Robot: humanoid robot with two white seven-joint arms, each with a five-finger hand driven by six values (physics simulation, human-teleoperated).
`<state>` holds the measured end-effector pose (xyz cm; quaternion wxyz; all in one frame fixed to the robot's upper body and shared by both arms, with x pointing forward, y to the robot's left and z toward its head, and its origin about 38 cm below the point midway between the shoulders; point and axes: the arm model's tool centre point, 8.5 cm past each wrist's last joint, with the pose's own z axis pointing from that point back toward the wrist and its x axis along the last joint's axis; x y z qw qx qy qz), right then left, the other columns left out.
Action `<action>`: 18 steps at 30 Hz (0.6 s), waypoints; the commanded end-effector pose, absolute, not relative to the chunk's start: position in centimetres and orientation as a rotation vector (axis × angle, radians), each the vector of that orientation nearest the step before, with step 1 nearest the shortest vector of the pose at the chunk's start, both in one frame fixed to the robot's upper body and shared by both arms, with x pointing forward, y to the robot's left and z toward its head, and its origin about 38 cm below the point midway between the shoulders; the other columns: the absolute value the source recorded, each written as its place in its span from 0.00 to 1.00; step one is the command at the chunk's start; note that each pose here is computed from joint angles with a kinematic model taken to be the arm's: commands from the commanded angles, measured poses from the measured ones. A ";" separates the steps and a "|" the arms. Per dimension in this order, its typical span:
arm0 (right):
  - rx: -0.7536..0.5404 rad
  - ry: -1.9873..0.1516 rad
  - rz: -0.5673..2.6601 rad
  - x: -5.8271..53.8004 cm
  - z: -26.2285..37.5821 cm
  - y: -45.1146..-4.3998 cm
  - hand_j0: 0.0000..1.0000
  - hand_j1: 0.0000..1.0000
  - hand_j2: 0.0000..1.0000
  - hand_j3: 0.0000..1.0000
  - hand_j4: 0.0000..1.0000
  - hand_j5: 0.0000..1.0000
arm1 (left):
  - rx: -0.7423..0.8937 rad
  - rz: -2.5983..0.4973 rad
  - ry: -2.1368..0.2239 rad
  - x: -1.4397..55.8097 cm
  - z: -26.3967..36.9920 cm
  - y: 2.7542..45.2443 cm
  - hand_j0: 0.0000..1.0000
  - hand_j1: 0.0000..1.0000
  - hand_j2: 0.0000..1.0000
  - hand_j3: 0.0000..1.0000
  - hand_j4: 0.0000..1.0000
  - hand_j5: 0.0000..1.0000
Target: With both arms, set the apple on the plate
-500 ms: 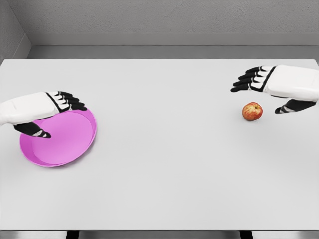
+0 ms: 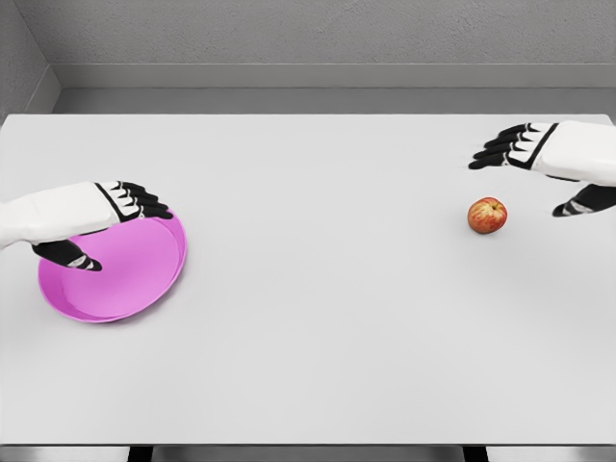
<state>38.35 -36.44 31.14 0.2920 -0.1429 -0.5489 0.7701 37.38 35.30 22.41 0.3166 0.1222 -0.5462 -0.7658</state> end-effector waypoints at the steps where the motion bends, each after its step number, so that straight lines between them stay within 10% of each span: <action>1: -0.298 -1.509 1.948 38.5 31.0 -37.3 1.00 1.00 1.00 1.00 1.00 1.00 | 0.316 -2.010 -1.441 37.4 22.4 35.2 1.00 1.00 1.00 1.00 1.00 1.00; 18: -0.344 -1.272 1.964 39.8 26.1 -36.9 1.00 1.00 1.00 1.00 1.00 1.00 | 0.307 -2.030 -1.415 37.5 22.3 35.2 1.00 1.00 1.00 1.00 1.00 1.00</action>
